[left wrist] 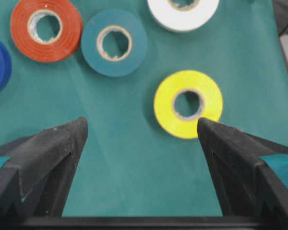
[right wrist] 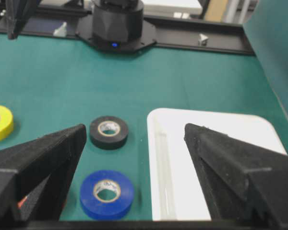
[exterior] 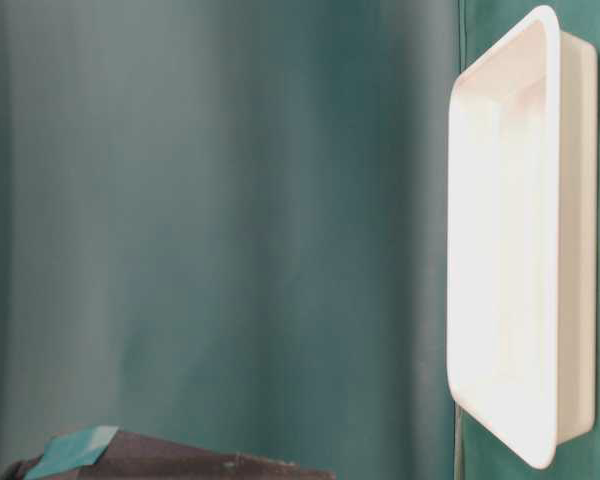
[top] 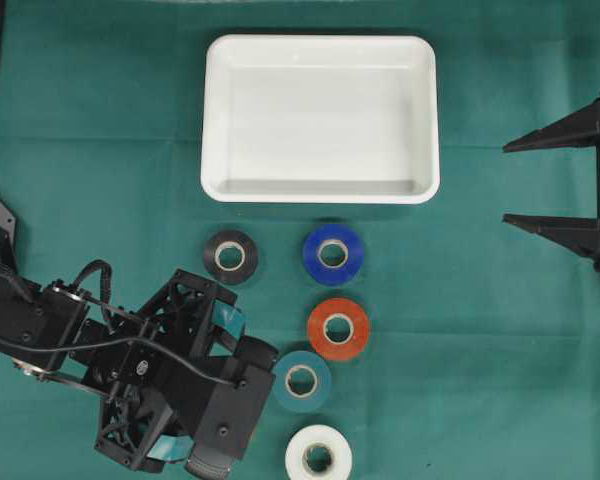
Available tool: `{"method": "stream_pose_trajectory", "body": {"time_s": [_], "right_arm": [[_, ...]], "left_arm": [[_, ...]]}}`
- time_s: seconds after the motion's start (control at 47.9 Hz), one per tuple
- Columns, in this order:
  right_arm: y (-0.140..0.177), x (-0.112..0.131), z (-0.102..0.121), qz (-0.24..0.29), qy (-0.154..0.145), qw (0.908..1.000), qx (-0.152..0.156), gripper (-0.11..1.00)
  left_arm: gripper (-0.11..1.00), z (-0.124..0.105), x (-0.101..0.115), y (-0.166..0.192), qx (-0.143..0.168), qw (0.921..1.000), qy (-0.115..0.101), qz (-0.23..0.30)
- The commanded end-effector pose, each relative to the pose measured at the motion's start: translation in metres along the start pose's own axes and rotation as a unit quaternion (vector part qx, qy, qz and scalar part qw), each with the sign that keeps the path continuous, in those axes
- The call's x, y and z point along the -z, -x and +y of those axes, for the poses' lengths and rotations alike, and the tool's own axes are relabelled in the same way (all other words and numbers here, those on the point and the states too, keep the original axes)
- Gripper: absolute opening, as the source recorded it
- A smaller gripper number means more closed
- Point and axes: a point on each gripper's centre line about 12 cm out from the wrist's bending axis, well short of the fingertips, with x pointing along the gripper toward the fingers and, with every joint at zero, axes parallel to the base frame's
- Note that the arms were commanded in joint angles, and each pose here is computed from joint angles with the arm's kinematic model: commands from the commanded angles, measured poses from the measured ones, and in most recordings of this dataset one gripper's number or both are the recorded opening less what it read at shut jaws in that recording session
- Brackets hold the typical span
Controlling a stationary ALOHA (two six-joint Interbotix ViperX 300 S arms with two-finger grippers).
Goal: Pick up the tape from a random location and place it into the white case.
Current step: 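Move the open left gripper over the yellow tape roll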
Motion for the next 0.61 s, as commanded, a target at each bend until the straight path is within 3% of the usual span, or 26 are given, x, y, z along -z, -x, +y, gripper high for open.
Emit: {"method": "stream_pose_trajectory", "body": {"time_s": [0.0,0.584], "right_arm": [[-0.0021,-0.0099,0.0004,-0.009,0.000,1.0000,0.000,0.91],[-0.0018,-0.0096,0.0001,-0.008,0.001,1.0000,0.000,0.91]], "left_arm": [[0.97,0.0011,-0.0081,0.0108,-0.002,0.9998,0.000,-0.018],[0.94,0.0017,-0.0083,0.0109,-0.002,0.9998,0.001,-0.019]]}}
